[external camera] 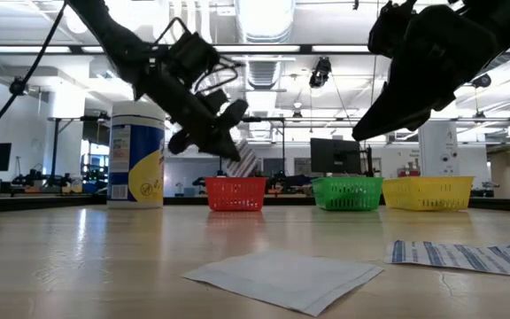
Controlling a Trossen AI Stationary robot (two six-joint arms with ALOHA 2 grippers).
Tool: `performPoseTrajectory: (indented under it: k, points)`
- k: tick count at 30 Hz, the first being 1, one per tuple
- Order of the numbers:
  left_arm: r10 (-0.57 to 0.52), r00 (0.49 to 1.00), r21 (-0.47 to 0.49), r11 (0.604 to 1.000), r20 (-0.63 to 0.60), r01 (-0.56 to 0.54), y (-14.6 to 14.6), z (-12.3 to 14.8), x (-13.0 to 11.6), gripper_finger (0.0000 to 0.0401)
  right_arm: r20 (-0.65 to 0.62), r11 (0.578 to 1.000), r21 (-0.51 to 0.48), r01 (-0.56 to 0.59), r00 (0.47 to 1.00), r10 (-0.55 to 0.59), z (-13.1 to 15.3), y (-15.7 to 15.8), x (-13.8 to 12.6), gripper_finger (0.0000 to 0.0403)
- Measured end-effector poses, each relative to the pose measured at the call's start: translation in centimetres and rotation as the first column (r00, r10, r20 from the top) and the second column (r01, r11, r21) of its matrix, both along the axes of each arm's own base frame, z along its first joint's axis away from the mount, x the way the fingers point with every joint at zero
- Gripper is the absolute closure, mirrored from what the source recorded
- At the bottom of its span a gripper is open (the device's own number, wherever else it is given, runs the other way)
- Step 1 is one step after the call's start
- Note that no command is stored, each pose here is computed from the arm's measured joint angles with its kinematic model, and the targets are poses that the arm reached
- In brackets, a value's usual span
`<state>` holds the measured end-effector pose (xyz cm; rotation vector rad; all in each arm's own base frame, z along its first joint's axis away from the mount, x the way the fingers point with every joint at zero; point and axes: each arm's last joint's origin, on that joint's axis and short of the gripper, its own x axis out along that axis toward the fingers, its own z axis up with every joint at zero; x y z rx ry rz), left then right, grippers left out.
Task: Pick & Place First Aid Supplies
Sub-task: Put the blue bandage in the red bin, then put the alcohol pad in the green bin
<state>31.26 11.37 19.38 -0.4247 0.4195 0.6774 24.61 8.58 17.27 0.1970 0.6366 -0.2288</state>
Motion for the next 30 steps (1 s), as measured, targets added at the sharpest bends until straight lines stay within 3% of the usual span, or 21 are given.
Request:
performPoseTrajectory:
  k: [14, 25, 30]
  points:
    - [0.027, 0.999, -0.025, 0.999, 0.022, -0.027, 0.3, -1.5, 0.1, 0.0399, 0.003, 1.000, 0.003, 0.001, 1.000, -0.001, 0.1, 0.0, 0.0, 0.0328]
    - [0.039, 0.999, -0.008, 0.999, 0.009, -0.039, 1.0, -1.5, -0.2, 0.0326, 0.003, 1.000, 0.003, 0.001, 1.000, -0.001, 0.1, 0.0, 0.0, 0.0327]
    - [0.024, 1.000, 0.038, 0.999, 0.015, -0.024, 1.3, -0.5, -0.1, 0.0318, 0.003, 1.000, 0.003, 0.001, 1.000, -0.001, 0.1, 0.0, 0.0, 0.0335]
